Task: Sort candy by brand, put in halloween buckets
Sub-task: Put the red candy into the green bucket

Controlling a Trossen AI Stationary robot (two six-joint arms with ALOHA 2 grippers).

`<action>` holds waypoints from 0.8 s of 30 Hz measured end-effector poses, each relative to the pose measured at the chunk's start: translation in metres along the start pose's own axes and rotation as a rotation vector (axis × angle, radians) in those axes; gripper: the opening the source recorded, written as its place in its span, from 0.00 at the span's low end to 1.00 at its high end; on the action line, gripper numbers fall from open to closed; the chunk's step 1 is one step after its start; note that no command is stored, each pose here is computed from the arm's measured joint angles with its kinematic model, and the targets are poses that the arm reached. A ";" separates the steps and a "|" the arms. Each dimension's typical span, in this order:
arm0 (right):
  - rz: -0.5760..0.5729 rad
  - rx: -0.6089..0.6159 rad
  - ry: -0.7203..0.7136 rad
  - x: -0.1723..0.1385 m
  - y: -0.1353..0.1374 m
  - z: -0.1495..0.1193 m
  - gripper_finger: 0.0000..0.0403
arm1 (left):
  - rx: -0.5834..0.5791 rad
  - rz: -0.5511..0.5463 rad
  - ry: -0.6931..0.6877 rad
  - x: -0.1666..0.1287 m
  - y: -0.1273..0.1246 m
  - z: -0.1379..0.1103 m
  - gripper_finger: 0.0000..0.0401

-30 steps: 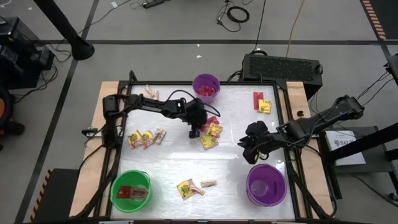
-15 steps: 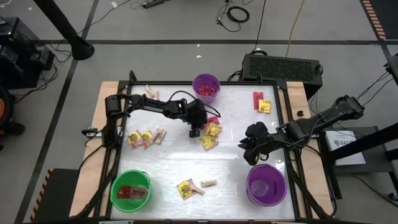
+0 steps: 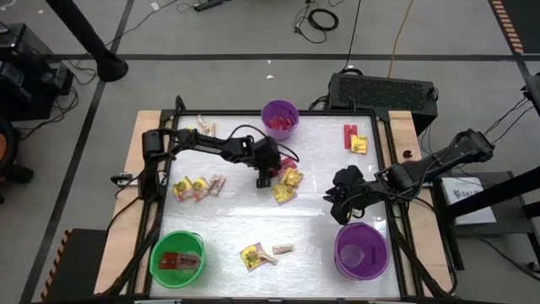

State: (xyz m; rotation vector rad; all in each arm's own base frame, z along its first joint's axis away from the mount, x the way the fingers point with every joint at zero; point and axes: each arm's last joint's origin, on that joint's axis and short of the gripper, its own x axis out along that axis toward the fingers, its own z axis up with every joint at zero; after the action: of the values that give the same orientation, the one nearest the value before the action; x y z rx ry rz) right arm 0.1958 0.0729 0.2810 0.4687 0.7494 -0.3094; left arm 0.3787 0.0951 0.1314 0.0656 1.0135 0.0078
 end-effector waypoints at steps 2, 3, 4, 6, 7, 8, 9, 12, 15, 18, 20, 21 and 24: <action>0.013 0.007 0.014 0.000 0.000 0.000 0.22 | -0.004 -0.004 0.023 -0.001 0.000 -0.003 0.51; 0.013 0.010 0.015 0.000 0.000 0.000 0.22 | -0.004 -0.009 0.018 0.000 0.000 -0.006 0.51; 0.013 0.010 0.015 0.000 0.000 0.000 0.22 | -0.001 -0.018 0.012 0.003 0.001 -0.008 0.51; 0.013 0.008 0.016 0.000 0.000 0.000 0.22 | 0.003 -0.044 0.003 0.005 0.001 -0.009 0.51; 0.012 0.008 0.015 0.000 0.000 0.000 0.22 | 0.010 -0.048 0.009 0.005 0.001 -0.010 0.51; 0.011 0.013 0.014 0.000 0.000 0.000 0.22 | 0.014 -0.050 0.020 0.005 0.001 -0.011 0.51; 0.012 0.020 0.014 0.000 0.000 0.000 0.22 | 0.012 -0.053 0.027 0.005 0.001 -0.011 0.50; 0.011 0.039 0.014 0.000 0.000 0.000 0.22 | 0.010 -0.056 0.050 0.005 0.000 -0.013 0.43; 0.011 0.056 0.014 0.000 0.000 0.000 0.22 | 0.006 -0.059 0.086 0.005 0.000 -0.017 0.29; 0.011 0.069 0.014 0.000 0.000 0.000 0.22 | 0.004 -0.058 0.095 0.003 0.000 -0.017 0.13; 0.011 0.073 0.014 0.000 0.000 0.000 0.22 | 0.004 -0.055 0.095 -0.004 0.000 -0.015 0.04; 0.011 0.074 0.014 0.000 0.000 0.000 0.22 | 0.005 -0.049 0.093 -0.008 0.000 -0.013 0.03; 0.011 0.075 0.014 0.000 0.000 0.000 0.22 | 0.004 -0.039 0.106 -0.025 0.000 -0.010 0.03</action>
State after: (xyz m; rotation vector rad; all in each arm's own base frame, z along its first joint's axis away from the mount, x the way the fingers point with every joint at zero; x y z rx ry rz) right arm 0.1959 0.0731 0.2808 0.5457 0.7503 -0.3253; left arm 0.3570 0.0944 0.1469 0.0493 1.1209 -0.0267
